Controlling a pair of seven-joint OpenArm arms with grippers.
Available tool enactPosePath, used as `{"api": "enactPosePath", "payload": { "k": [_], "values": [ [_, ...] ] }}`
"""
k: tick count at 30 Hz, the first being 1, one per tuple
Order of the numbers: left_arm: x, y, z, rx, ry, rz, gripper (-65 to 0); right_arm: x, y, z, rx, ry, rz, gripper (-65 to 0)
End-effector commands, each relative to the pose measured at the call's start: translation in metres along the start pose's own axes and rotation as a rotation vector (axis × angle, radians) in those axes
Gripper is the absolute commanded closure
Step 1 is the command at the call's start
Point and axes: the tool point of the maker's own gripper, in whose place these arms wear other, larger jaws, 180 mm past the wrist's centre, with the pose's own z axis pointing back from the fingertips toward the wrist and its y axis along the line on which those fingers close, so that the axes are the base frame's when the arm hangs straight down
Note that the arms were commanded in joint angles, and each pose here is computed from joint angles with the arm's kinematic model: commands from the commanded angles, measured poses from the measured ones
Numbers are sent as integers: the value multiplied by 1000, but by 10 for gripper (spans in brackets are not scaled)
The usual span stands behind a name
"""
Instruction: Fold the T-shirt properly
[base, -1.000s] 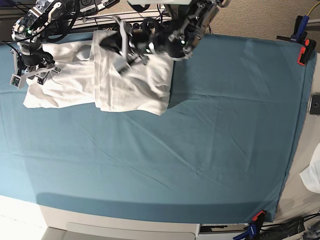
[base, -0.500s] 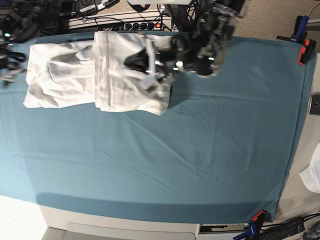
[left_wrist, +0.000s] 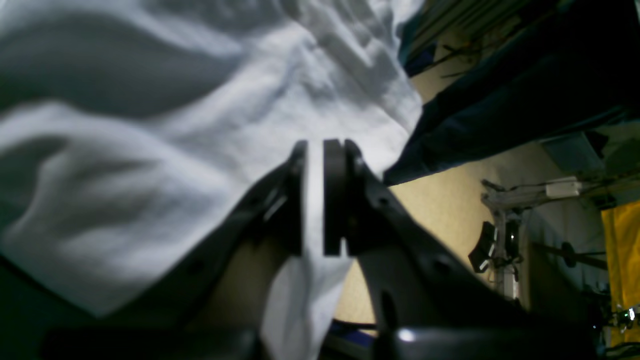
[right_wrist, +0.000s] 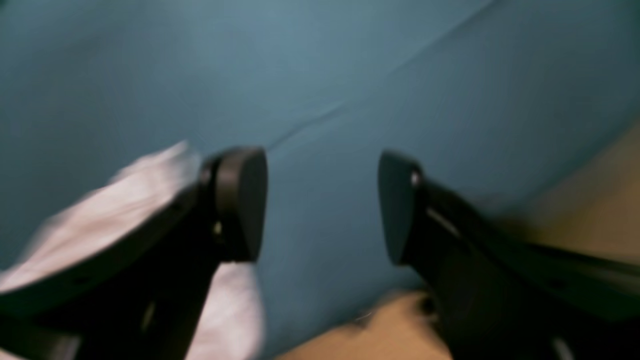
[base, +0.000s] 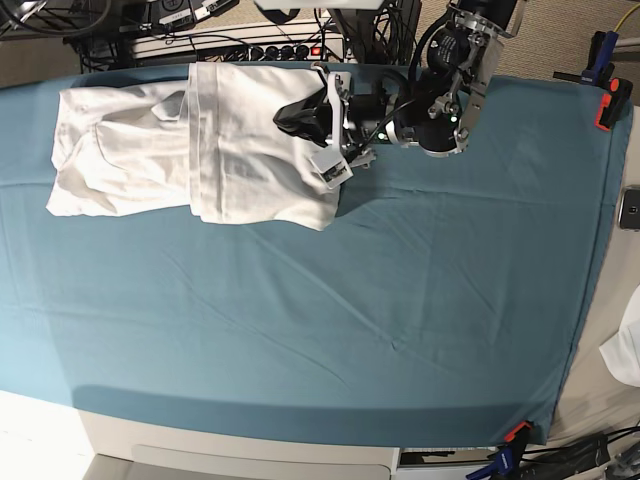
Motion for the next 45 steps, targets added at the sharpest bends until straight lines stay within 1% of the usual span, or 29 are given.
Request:
{"api": "enactPosePath", "payload": {
  "k": [1,2,4,7,9,10,14,21,27,31,34,39,45],
  "values": [
    [15,-7,-1,-26,-50,-18,-70,30,0,12,45,-58,11,-350],
    [14,-8,-2,-28,-47,-20,-70,33,2,11,116,-63,-26,-350],
    [12,-8,-2,-25,-40,-23,-70,45,1,13,227,-118,-131,-350],
    [13,-8,-2,-26,-43,-24,-70,48,-8,12,337,-191,-298,-350],
    [14,-9,-2,-31,-48,-21,-70,40,-13,8,377,-212,-400,-350],
    [15,-10,-2,-35,-51,-18,-70,32,-16,4,379,-201,-434,-350],
    [17,-11,-3,-39,-57,-17,-70,8,-13,-10,397,-177,-497,-350],
    [17,-12,-3,-44,-61,-14,-70,-41,-9,-33,352,-52,-522,-350],
    [19,-14,-3,-54,-70,-8,-70,-74,-8,-45,304,52,-519,-350],
    [19,-14,-3,-54,-70,-8,-70,-84,-5,-49,306,69,-529,-350],
    [19,-14,-3,-54,-70,-8,-70,-97,-3,-55,285,118,-517,-350],
    [19,-14,-3,-54,-70,-8,-70,-108,12,-71,285,199,-461,-350],
    [19,-14,-3,-54,-69,-8,-70,-100,38,-90,330,245,-401,-350]
  ]
}}
